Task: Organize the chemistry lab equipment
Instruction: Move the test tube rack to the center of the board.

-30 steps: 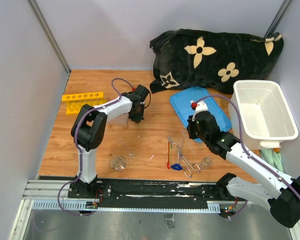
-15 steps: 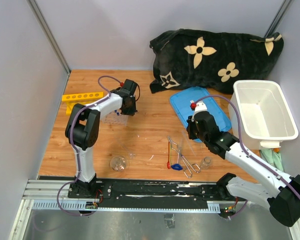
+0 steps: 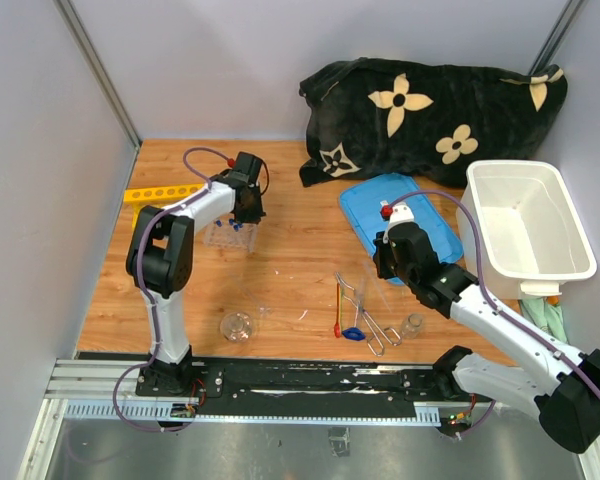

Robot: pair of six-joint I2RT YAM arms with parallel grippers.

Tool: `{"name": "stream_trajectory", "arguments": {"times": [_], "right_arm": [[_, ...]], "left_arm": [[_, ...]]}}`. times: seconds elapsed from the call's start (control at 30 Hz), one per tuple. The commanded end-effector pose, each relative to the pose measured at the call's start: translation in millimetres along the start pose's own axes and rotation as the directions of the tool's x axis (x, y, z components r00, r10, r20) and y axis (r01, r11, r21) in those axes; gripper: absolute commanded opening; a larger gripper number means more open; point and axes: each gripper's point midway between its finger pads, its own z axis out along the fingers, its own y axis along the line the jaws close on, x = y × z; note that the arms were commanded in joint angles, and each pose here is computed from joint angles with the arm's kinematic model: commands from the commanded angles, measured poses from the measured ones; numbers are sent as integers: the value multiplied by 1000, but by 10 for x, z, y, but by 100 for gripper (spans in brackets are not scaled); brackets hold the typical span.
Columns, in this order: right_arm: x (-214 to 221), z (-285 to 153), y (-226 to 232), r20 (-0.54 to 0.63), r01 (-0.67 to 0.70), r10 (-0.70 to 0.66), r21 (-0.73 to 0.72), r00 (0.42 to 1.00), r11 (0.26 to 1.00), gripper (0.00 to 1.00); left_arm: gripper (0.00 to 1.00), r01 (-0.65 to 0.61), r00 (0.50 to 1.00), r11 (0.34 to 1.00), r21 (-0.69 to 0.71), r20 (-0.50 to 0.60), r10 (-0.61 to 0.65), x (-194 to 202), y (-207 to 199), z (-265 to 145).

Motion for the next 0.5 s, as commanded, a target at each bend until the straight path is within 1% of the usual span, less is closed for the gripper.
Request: {"name": "stream_trajectory", "arguments": {"times": [0.0, 0.3, 0.47], "right_arm": [[8, 29, -51, -2, -13, 13, 17, 1000, 1000, 9], [25, 44, -44, -7, -17, 17, 15, 1000, 1000, 9], [33, 44, -48, -9, -14, 15, 16, 1000, 1000, 9]], "left_arm": [[0, -6, 1000, 1000, -28, -4, 5, 33, 143, 0], [0, -8, 1000, 998, -55, -8, 7, 51, 311, -33], [0, 4, 1000, 997, -77, -8, -5, 61, 473, -48]]}}
